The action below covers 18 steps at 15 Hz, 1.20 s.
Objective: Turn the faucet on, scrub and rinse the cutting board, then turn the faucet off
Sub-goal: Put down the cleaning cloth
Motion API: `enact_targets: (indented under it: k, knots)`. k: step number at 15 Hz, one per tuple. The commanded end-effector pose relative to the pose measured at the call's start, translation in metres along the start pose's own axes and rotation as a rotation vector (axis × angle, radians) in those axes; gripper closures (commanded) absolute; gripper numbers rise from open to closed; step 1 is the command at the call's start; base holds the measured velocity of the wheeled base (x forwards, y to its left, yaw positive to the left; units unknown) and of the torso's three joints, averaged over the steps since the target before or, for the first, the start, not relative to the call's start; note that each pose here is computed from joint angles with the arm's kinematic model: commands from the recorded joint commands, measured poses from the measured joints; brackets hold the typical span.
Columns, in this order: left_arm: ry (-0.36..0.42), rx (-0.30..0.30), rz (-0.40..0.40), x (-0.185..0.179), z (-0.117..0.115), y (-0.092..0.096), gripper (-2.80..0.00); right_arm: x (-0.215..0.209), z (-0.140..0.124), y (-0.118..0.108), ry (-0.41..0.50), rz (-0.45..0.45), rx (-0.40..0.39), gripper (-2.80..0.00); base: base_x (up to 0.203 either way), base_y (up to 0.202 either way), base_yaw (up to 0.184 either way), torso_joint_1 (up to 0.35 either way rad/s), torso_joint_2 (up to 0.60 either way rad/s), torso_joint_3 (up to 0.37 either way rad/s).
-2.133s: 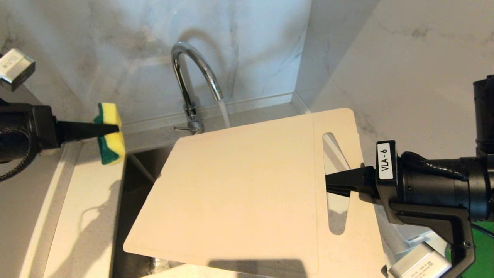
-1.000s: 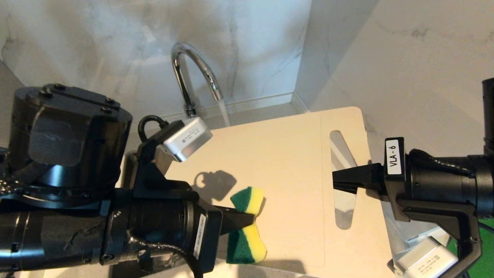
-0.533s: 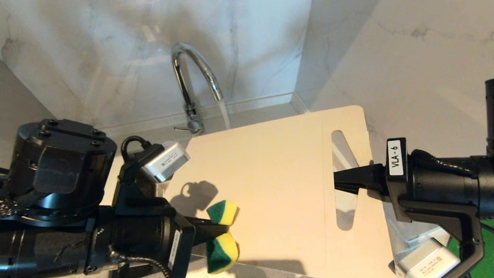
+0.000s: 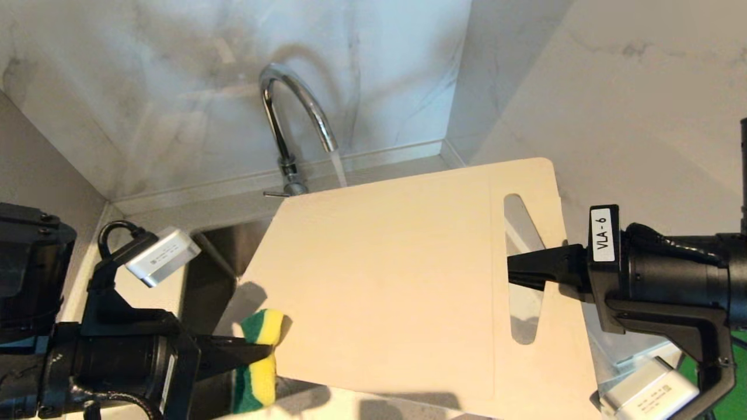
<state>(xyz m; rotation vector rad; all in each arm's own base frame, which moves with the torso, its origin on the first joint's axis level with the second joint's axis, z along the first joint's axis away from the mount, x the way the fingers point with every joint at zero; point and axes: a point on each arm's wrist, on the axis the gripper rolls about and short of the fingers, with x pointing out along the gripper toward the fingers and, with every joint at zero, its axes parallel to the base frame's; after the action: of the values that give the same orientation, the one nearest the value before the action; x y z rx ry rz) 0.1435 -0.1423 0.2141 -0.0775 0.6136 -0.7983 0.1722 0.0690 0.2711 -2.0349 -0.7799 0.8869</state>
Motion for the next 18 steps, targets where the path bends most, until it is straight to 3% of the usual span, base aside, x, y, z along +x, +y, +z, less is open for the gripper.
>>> enact_targets:
  k: [1,5,10,14,18]
  knots:
    - [-0.009,-0.028,0.058,-0.006,-0.003,0.023,0.00,-0.001,0.000,-0.001,-0.001,-0.006,-0.017,0.00,0.000,0.000,0.000,0.000,0.00,0.000]
    - [0.010,-0.079,0.103,0.000,-0.003,0.065,0.00,-0.002,0.001,-0.002,0.000,-0.009,-0.018,0.00,0.000,0.000,0.000,0.000,0.00,0.000]
    - [0.016,-0.103,0.146,0.000,-0.004,0.102,0.00,-0.003,0.002,-0.001,-0.008,-0.019,0.014,0.00,0.000,0.000,0.000,0.000,0.00,0.000]
    - [-0.042,-0.124,0.157,-0.013,0.004,0.117,0.00,-0.003,0.002,0.000,-0.001,-0.029,0.008,0.00,0.000,0.000,0.000,0.000,0.00,0.000]
    - [-0.161,-0.098,0.140,-0.026,0.041,0.113,0.00,-0.005,0.004,-0.001,0.003,-0.032,0.005,0.00,0.000,0.000,0.000,0.000,0.00,0.000]
